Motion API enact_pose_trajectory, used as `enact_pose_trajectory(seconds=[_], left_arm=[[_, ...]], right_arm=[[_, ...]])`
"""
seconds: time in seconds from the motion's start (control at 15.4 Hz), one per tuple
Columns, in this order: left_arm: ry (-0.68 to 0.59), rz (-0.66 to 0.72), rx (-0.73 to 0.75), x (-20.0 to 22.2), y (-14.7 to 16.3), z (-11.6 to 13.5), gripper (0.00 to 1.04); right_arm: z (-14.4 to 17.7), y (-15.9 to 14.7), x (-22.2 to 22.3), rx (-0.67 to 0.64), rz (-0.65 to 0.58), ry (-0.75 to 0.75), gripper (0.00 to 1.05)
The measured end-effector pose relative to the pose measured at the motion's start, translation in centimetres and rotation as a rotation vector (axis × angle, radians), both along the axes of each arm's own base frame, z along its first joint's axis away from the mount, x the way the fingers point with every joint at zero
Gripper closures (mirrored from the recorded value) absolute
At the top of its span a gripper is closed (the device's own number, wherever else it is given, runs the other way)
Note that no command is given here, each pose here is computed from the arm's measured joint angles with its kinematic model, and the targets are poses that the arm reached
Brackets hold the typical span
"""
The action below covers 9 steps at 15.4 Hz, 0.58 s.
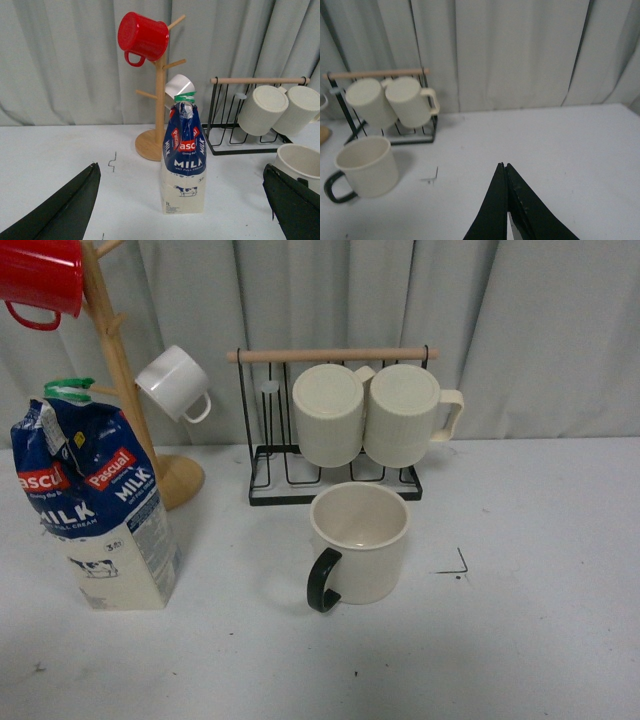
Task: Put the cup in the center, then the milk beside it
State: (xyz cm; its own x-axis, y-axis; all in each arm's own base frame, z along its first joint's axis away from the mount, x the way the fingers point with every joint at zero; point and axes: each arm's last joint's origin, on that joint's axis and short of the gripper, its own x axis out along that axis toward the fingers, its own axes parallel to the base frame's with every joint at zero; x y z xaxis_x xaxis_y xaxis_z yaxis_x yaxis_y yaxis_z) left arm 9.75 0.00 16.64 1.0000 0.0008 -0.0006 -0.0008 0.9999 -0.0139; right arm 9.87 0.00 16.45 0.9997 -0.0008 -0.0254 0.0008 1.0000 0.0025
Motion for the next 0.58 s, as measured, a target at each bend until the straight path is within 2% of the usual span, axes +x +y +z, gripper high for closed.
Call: enact_pose_trajectory(seconds=[0.06, 0.26, 0.32, 0.45, 0.52, 0.58], left_arm=[[0.000, -0.001, 0.000, 0.00, 0.00, 0.00, 0.07], [0.000, -0.001, 0.000, 0.00, 0.00, 0.00, 0.07], [-0.001, 0.000, 0.000, 0.00, 0.00, 0.01, 0.07], [0.000, -0.001, 0.000, 0.00, 0.00, 0.00, 0.07], [0.000, -0.001, 0.000, 0.00, 0.00, 0.00, 0.07], [0.129, 0.020, -0.026, -0.15, 0.05, -0.15, 0.07]], right_arm=[[0.49, 0.00, -0.16, 0.000, -0.001, -0.046, 1.03], [0.22, 0.00, -0.15, -0.001, 0.000, -0.029, 1.02], [0.23, 0.00, -0.15, -0.001, 0.000, -0.029, 0.95], [0.23, 0.00, -0.15, -0.001, 0.000, -0.029, 0.73], [0.24, 0.00, -0.15, -0.001, 0.000, -0.030, 0.59], [0.24, 0.00, -0.15, -0.001, 0.000, -0.030, 0.44]])
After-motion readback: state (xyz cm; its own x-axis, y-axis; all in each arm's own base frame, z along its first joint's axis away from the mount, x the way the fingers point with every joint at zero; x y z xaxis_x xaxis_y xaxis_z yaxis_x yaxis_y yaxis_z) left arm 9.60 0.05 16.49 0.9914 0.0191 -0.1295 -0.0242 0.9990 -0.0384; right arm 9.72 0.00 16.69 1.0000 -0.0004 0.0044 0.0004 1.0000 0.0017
